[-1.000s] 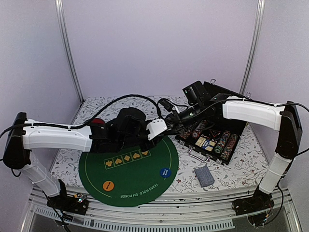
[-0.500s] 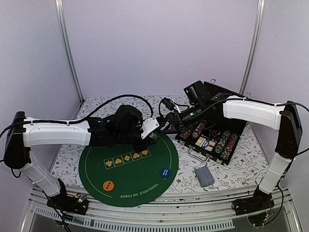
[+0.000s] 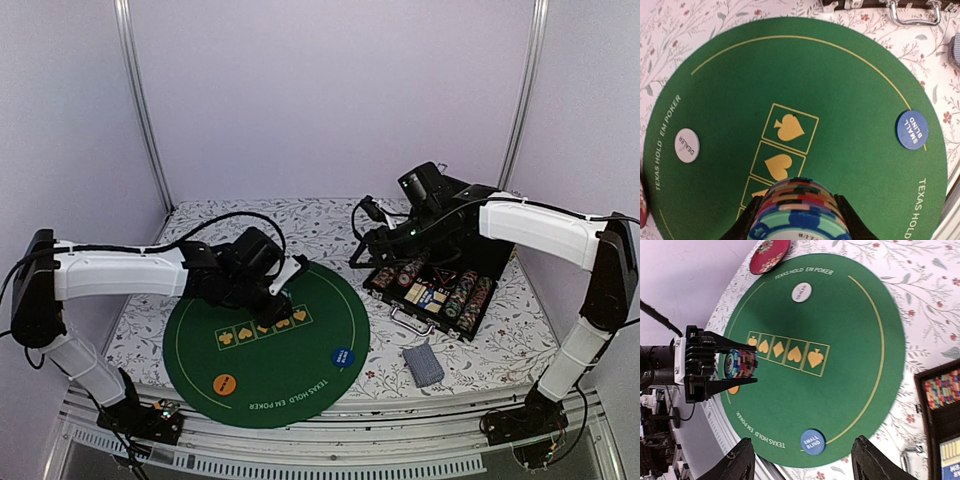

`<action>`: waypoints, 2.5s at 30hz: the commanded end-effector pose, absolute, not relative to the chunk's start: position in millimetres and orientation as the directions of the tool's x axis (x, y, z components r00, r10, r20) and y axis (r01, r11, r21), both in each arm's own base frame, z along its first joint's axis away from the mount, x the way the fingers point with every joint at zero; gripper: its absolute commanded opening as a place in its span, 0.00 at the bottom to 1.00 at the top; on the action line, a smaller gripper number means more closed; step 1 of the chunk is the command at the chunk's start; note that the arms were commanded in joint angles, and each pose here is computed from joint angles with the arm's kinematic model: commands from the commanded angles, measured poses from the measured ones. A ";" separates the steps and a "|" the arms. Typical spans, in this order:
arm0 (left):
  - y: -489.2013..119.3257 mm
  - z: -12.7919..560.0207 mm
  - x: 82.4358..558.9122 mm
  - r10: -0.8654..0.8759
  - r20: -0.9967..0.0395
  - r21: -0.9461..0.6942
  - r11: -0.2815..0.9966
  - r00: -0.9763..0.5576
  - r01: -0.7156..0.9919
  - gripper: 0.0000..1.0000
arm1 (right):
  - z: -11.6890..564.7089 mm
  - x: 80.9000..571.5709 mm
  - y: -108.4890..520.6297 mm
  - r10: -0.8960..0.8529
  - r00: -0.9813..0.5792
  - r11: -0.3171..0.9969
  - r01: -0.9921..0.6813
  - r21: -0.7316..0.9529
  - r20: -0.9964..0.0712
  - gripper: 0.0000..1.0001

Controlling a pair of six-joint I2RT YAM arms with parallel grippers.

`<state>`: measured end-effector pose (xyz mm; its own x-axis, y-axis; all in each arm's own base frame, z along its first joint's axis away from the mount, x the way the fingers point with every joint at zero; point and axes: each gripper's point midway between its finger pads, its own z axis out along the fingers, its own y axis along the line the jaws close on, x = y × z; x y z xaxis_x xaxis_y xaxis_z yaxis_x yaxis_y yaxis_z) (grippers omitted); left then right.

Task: Distribute texas hold em gaming equipment
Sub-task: Place the poker chips pile at the small blind area.

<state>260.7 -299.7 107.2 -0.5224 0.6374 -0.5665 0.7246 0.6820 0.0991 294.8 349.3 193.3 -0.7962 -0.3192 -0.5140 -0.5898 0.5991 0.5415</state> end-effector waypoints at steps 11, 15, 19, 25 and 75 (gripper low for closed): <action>-338.2 77.5 222.8 0.671 -0.500 -0.004 0.630 -0.547 0.776 0.00 | 180.8 308.6 285.2 -0.312 -0.781 0.723 -0.565 0.397 -0.541 0.68; -365.6 69.6 241.4 0.707 -0.503 0.031 0.590 -0.498 0.807 0.00 | 177.0 316.6 255.3 -0.265 -0.795 0.759 -0.521 0.391 -0.546 0.68; -404.2 72.9 262.6 0.714 -0.517 0.028 0.564 -0.471 0.825 0.00 | 174.0 321.9 223.8 -0.214 -0.808 0.795 -0.471 0.382 -0.549 0.69; -445.2 38.2 270.6 0.755 -0.447 -0.011 0.532 -0.480 0.847 0.00 | 168.6 320.1 198.7 -0.182 -0.817 0.824 -0.431 0.368 -0.547 0.69; -440.3 -6.7 262.7 0.833 -0.330 0.082 0.494 -0.444 0.866 0.53 | 191.1 310.9 198.6 -0.189 -0.788 0.793 -0.474 0.382 -0.585 0.69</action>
<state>267.4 -441.8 13.1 -0.4661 0.8143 -0.3458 0.8518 0.5187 0.0733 312.8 198.2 179.1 -0.8030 -0.1863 -0.5662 -0.4540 0.8067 0.3784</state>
